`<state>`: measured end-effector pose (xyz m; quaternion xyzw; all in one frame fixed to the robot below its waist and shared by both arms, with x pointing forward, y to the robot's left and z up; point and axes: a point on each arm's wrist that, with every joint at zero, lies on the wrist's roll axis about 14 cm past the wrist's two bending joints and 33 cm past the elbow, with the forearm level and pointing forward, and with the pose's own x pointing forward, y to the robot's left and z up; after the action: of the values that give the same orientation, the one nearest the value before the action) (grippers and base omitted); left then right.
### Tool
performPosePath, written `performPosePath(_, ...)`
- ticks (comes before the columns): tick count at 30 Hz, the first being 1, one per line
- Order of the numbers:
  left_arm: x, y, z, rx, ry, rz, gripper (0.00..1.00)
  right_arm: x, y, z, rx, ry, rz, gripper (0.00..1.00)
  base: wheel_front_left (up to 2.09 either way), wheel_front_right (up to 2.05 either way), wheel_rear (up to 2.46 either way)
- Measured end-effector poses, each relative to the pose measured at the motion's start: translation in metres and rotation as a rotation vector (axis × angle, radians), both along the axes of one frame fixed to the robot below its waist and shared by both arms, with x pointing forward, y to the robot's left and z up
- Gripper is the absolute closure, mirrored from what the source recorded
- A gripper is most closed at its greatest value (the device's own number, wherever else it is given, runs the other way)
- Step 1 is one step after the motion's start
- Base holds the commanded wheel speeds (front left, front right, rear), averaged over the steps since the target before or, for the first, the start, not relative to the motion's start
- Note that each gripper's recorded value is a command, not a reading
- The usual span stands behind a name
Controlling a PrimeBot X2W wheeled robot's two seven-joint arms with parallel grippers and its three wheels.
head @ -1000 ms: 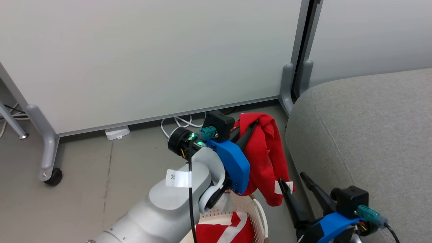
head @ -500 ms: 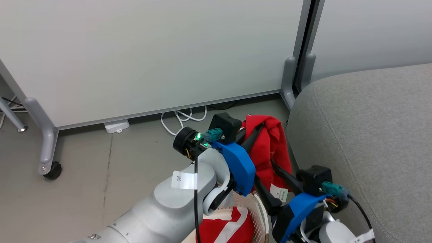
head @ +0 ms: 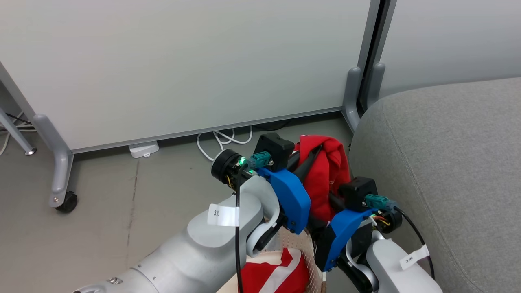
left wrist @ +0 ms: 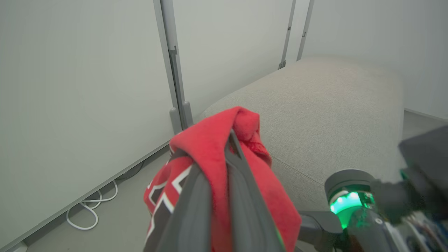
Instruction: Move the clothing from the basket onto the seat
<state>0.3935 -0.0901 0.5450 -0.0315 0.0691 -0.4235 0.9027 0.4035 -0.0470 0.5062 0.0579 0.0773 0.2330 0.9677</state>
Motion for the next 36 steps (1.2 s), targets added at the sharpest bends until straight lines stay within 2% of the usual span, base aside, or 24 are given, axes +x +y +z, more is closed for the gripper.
performPosePath(1,0.000,0.000,0.002,-0.002,-0.003,0.000,1.00,0.002,0.002,0.000,-0.003,0.000,0.007,1.00,0.00,0.00,0.00)
performPosePath(25,-0.002,-0.004,0.004,0.009,-0.029,-0.038,1.00,0.002,-0.006,-0.004,0.012,0.003,-0.019,1.00,0.00,0.00,0.00)
performPosePath(27,-0.003,-0.004,0.005,0.010,-0.031,-0.037,0.58,0.002,-0.005,-0.004,0.010,0.002,-0.016,1.00,0.00,0.00,0.00)
performPosePath(28,-0.003,-0.004,0.005,0.009,-0.031,-0.041,0.58,0.001,-0.005,-0.004,0.010,0.001,-0.015,1.00,0.00,0.00,0.00)
performPosePath(29,-0.004,-0.005,0.006,0.007,-0.033,-0.048,0.00,0.001,-0.004,-0.004,0.008,0.000,-0.013,1.00,0.00,0.00,0.00)
performPosePath(36,-0.012,-0.005,0.002,0.005,-0.077,-0.067,0.00,0.000,-0.003,0.001,0.011,-0.015,-0.010,1.00,0.00,0.00,0.00)
